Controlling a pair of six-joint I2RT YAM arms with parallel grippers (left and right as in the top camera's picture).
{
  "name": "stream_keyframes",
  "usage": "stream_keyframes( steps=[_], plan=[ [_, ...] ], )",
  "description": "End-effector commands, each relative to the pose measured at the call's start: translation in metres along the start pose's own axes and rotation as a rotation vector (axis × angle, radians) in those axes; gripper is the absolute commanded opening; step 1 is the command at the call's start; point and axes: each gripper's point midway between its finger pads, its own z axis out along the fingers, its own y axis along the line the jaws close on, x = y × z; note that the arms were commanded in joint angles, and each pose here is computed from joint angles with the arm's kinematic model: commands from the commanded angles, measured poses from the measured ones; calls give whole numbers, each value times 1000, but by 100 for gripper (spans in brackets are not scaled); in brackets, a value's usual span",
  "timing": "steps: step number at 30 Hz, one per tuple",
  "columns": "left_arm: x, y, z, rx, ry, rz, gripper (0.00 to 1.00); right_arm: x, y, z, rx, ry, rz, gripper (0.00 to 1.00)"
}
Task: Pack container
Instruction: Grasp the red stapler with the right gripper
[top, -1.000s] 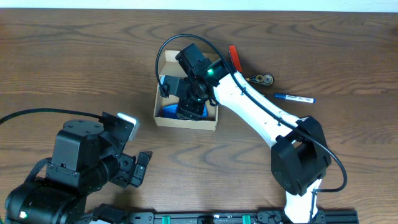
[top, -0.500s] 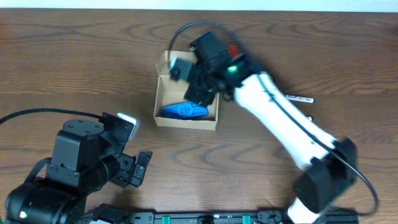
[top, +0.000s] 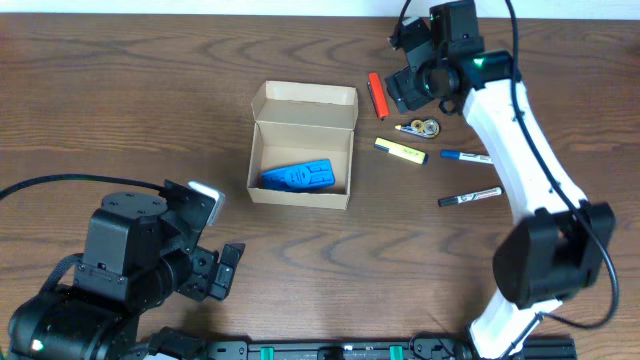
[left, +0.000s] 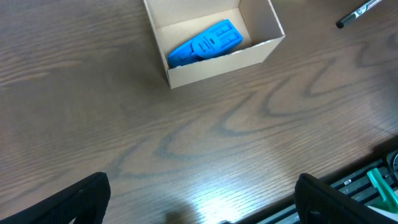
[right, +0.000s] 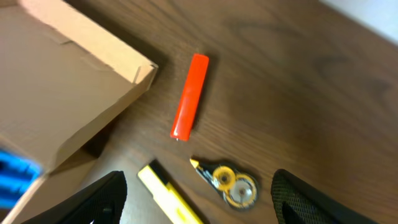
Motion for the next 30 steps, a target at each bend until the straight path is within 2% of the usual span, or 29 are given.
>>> stream_keyframes(
  steps=[1, 13, 25, 30],
  plan=[
    [-3, -2, -3, 8, -11, 5, 95, 10, 2, 35, -16, 41, 89, 77],
    [-3, -2, -3, 8, -11, 5, 95, 37, 13, 126, -62, 106, 118, 74],
    [-3, -2, -3, 8, -11, 5, 95, 42, 18, 164, -64, 85, 104, 71],
    [-3, -2, -3, 8, -11, 5, 95, 51, 20, 175, -68, 104, 121, 62]
  ],
)
